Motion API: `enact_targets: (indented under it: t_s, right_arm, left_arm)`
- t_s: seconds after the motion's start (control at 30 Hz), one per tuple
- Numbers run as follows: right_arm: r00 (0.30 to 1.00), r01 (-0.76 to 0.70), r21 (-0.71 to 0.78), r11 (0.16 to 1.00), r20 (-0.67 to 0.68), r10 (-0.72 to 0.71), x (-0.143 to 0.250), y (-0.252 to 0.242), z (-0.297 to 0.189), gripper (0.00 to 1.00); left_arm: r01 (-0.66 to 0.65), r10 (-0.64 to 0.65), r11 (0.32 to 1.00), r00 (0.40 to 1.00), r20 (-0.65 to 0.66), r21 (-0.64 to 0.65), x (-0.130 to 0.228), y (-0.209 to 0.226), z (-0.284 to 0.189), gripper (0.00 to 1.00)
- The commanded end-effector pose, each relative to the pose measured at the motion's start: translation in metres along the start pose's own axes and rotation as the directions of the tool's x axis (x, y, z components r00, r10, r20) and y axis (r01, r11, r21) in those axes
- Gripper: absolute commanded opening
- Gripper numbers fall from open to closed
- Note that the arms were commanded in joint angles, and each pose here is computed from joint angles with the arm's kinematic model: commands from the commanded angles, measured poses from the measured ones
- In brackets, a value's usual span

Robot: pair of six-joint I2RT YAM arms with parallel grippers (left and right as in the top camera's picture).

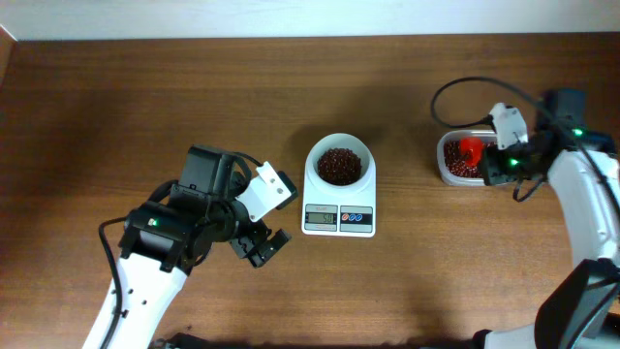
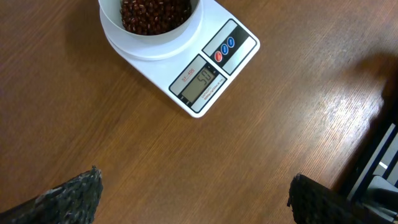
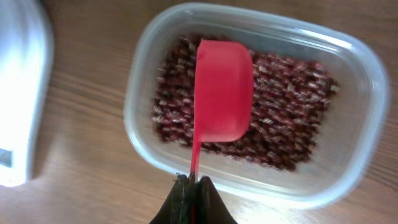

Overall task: Scoop and weigh 50g on scale
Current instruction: 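Carry the scoop right back over the bean tub, then lower the right arm toward the table front holding the scoop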

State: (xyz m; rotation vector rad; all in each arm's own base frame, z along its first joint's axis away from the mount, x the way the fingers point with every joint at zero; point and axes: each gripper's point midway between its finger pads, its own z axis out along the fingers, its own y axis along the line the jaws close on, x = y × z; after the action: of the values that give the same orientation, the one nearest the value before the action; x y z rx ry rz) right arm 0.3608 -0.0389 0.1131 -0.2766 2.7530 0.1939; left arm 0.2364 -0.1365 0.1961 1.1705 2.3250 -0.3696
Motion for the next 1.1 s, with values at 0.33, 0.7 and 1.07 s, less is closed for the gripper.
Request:
enact_targets:
  t_s: [0.33,0.7,1.07]
  right_arm:
    - [0.983,-0.012,0.28,0.96,0.178,-0.04,-0.042,0.022,-0.111,0.04]
    - [0.905,-0.327,-0.031,0.944,0.278,0.323,0.089,0.117,-0.228,0.04]
    - [0.756,-0.61,-0.278,0.742,0.078,0.65,0.116,0.129,-0.069,0.04]
  left_arm:
    - [-0.022,0.022,1.0,0.999,0.027,-0.002,-0.006,0.0,-0.006,0.99]
    - [-0.022,0.022,1.0,0.999,0.027,-0.003,-0.006,0.0,-0.006,0.99]
    - [-0.022,0.022,1.0,0.999,0.027,-0.002,-0.006,0.0,-0.006,0.99]
